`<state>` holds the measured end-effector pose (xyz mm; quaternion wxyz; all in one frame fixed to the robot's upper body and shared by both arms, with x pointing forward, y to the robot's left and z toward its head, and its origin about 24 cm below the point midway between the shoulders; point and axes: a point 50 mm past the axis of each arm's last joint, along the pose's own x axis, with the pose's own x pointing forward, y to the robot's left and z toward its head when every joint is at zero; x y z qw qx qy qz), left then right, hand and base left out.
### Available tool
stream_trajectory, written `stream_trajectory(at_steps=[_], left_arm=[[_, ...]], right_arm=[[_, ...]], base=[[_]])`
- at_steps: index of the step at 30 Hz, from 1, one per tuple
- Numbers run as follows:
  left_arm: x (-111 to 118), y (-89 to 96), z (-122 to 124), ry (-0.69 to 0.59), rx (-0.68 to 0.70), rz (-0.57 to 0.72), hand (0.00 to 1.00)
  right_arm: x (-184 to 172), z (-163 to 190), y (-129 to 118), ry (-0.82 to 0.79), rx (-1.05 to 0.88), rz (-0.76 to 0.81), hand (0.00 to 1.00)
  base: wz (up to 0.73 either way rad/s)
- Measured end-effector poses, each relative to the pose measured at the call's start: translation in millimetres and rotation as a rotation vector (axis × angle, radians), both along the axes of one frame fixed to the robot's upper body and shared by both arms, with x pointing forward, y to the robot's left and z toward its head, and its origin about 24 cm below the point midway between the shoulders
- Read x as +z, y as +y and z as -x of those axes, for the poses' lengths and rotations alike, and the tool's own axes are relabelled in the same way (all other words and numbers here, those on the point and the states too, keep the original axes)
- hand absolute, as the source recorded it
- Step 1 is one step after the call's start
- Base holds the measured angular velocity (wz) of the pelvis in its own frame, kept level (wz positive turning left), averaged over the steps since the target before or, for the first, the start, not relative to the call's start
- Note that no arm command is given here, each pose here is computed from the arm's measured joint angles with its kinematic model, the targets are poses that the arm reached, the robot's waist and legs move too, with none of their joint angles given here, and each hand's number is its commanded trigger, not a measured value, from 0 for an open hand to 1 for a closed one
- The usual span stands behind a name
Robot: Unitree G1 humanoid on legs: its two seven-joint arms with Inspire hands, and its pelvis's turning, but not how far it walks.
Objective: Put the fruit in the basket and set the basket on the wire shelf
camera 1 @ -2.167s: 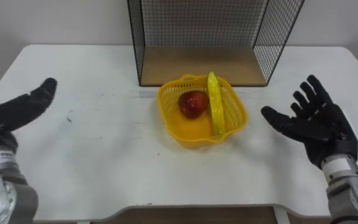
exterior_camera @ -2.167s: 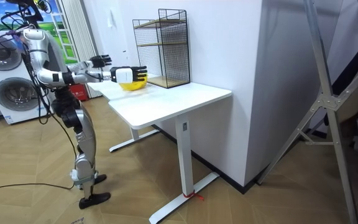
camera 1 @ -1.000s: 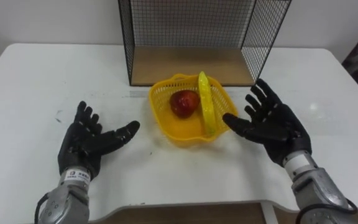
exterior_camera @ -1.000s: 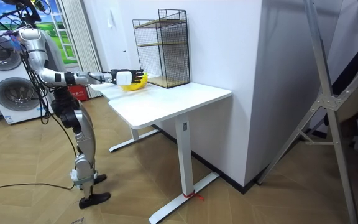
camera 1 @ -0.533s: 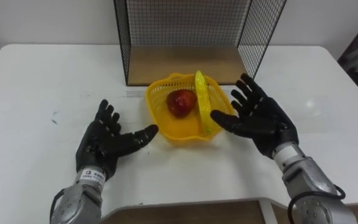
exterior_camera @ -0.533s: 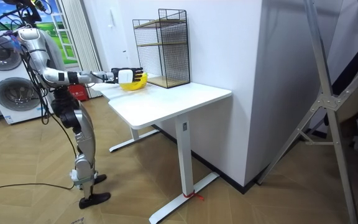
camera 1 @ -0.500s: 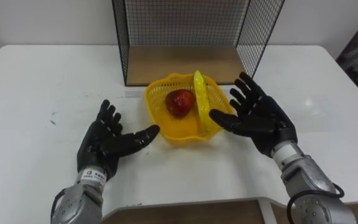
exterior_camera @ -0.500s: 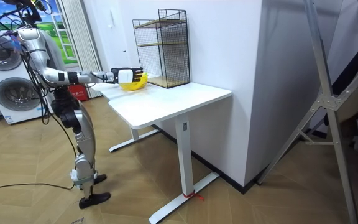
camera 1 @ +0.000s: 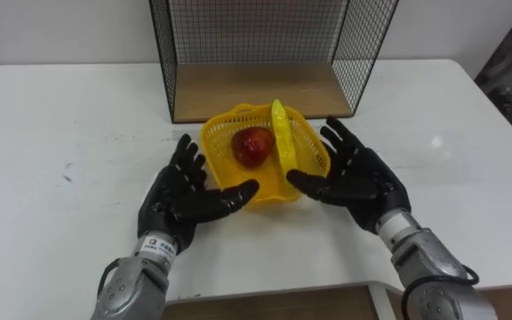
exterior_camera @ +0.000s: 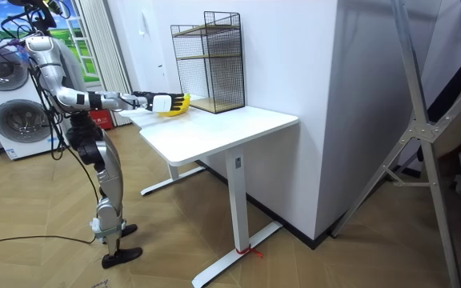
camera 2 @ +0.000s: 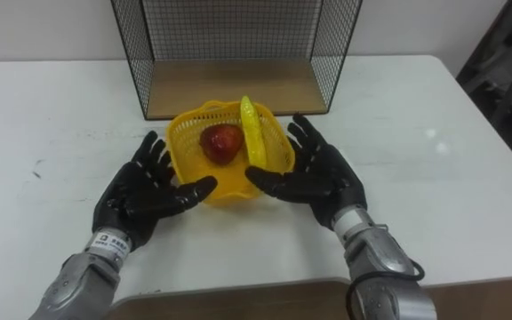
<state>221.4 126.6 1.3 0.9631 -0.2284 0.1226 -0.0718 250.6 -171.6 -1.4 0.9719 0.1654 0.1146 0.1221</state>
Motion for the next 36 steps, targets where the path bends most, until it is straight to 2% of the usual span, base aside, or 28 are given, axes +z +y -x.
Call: stream_trajectory(at_steps=[21,36], left_arm=[[-0.6,-1.8,1.0,-0.008,-0.032,-0.045,0.00],[3.5,-2.2,-1.6,-0.039,-0.019,-0.034,0.00]], right_arm=[[-7.3,2.4,3.8,0.025,0.023,0.042,0.00],[11.9,-2.8,17.4,-0.086,-0.025,0.046,0.00]], base=[[-0.01],[-0.01]])
